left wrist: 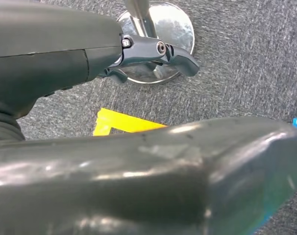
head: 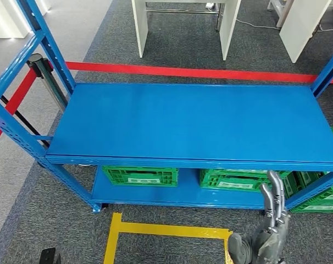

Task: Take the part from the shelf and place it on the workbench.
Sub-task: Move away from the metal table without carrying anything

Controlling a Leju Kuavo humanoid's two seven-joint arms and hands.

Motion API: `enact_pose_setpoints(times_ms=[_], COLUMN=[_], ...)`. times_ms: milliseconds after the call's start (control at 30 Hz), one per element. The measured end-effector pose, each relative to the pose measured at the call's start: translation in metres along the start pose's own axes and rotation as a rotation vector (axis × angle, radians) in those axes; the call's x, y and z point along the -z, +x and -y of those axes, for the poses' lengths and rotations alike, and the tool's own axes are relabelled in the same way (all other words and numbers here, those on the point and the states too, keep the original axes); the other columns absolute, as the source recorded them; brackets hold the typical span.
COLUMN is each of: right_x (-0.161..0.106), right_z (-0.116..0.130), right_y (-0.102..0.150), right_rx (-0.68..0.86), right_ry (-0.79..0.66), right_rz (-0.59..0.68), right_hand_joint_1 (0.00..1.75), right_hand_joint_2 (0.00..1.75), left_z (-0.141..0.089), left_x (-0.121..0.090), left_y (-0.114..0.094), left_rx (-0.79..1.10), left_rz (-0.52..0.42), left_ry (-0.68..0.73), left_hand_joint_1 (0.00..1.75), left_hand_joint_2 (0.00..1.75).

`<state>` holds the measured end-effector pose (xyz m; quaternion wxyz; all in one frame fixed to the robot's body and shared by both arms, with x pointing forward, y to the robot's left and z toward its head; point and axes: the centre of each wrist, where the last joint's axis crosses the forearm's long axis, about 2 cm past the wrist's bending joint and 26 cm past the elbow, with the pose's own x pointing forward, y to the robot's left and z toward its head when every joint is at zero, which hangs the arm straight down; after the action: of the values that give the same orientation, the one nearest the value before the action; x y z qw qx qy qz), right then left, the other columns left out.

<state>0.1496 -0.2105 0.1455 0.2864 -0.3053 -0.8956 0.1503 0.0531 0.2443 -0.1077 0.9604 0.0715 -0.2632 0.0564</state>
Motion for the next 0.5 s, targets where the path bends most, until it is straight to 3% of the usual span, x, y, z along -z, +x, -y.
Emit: enact_pose_setpoints(times_ms=[167, 400, 500], right_x=[-0.011, -0.055, -0.076], right_z=[0.031, 0.081, 0.09], right_y=[-0.026, -0.066, -0.079], right_rx=[-0.275, -0.55, -0.622], right_ry=[-0.037, -0.033, 0.0], right_rz=[-0.108, -0.348, -0.448], right_hand_joint_1=[0.0, 0.0, 0.0], right_hand_joint_2=[0.0, 0.0, 0.0], left_z=[0.002, 0.002, 0.003], left_x=[-0.001, -0.002, -0.002], left_y=[-0.001, -0.003, -0.003], left_rx=[-0.027, -0.059, -0.07], left_rz=[-0.003, -0.013, -0.017], left_ry=[0.011, 0.031, 0.038], left_hand_joint_1=[0.0, 0.0, 0.0], left_hand_joint_2=[0.0, 0.0, 1.31])
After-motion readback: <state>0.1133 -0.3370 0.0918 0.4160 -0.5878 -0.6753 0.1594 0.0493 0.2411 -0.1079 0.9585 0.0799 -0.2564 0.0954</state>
